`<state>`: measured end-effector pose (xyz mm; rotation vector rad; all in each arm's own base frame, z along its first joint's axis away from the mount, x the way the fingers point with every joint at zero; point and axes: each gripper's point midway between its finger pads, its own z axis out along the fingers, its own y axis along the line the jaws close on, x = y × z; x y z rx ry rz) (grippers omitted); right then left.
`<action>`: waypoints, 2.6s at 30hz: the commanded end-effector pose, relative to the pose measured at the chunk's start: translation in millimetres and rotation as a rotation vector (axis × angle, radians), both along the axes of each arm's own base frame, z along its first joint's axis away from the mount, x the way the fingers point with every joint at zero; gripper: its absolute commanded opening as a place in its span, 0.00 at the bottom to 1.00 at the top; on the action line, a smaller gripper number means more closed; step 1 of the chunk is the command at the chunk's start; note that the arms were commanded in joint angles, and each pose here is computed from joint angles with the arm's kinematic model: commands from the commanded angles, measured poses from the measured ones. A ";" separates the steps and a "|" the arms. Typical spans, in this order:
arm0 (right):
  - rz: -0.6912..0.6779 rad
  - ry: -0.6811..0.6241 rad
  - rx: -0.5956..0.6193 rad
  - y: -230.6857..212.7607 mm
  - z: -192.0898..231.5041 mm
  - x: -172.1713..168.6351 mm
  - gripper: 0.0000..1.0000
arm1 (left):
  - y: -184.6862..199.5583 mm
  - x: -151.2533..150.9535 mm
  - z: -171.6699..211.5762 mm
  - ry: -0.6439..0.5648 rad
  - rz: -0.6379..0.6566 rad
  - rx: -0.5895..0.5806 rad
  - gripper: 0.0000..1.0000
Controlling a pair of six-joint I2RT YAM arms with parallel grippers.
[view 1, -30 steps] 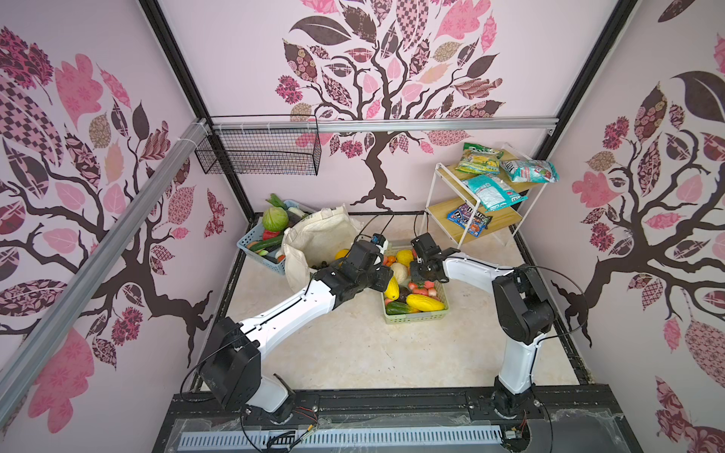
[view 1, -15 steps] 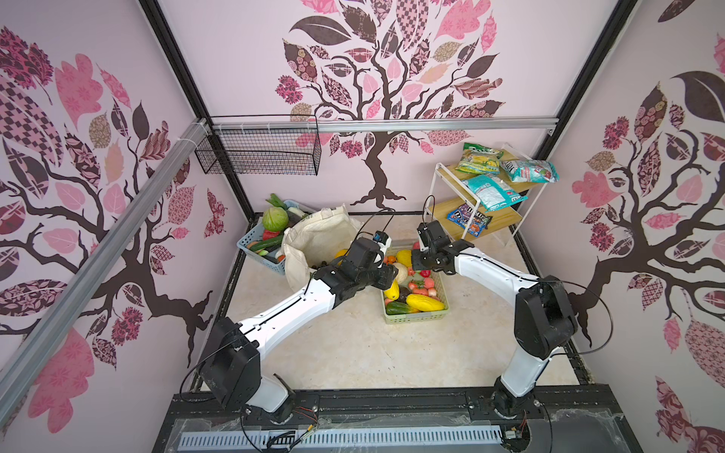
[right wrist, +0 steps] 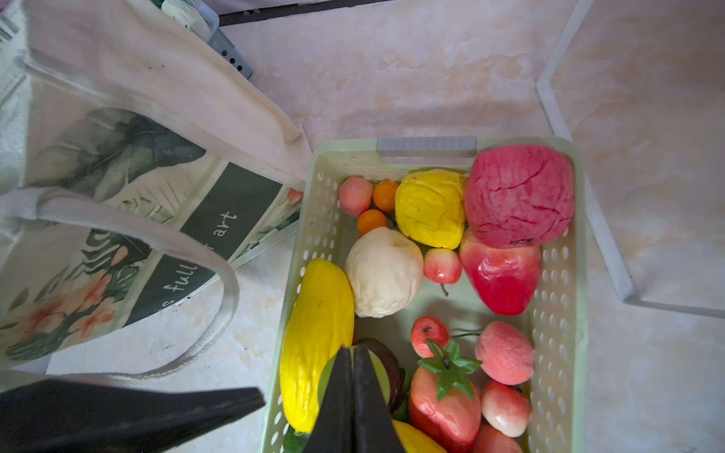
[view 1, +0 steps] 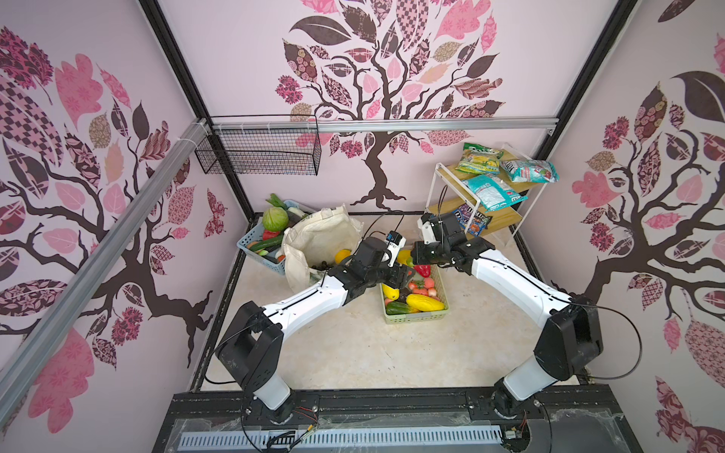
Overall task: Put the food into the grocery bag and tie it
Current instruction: 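Lower the left gripper and close it on the green pear in the basket, then lift the green pear with the left gripper and carry it over the tote bag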
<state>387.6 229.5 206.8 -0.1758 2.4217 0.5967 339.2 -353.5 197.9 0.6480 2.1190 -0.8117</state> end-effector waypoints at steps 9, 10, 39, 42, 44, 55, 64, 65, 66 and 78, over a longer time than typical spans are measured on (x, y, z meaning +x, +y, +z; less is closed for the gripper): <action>0.038 0.006 0.101 6.8 28.1 -19.1 0.06 | -4.2 19.7 -13.1 0.000 0.060 0.008 0.65; 0.039 0.008 0.103 6.8 27.4 -19.8 0.06 | -5.8 19.6 -11.4 -0.001 0.056 0.002 0.64; 0.058 0.025 0.144 12.4 25.8 -24.9 0.07 | -14.7 20.9 1.0 -0.021 0.018 -0.063 0.37; 0.056 0.025 0.145 12.1 25.5 -24.6 0.08 | -14.1 21.1 1.4 -0.023 0.020 -0.061 0.33; 0.054 0.027 0.144 12.1 24.6 -24.4 0.08 | -13.8 20.8 1.5 -0.022 0.020 -0.061 0.31; 0.033 0.000 0.157 11.7 33.0 -18.7 0.29 | -11.2 21.6 4.3 -0.025 0.027 -0.058 0.30; -0.047 -0.122 0.180 -0.8 72.2 -6.9 0.50 | 2.9 33.1 13.7 -0.016 0.088 -0.045 0.31; -0.065 -0.138 0.174 -4.3 74.1 -6.3 0.51 | 4.8 34.7 17.0 -0.016 0.097 -0.047 0.31; -0.087 -0.155 0.168 -9.4 76.3 -5.5 0.52 | 8.1 36.6 22.1 -0.021 0.110 -0.049 0.31; -0.105 -0.169 0.149 -20.5 69.5 -15.6 0.52 | 47.8 59.6 86.5 -0.114 0.214 -0.056 0.31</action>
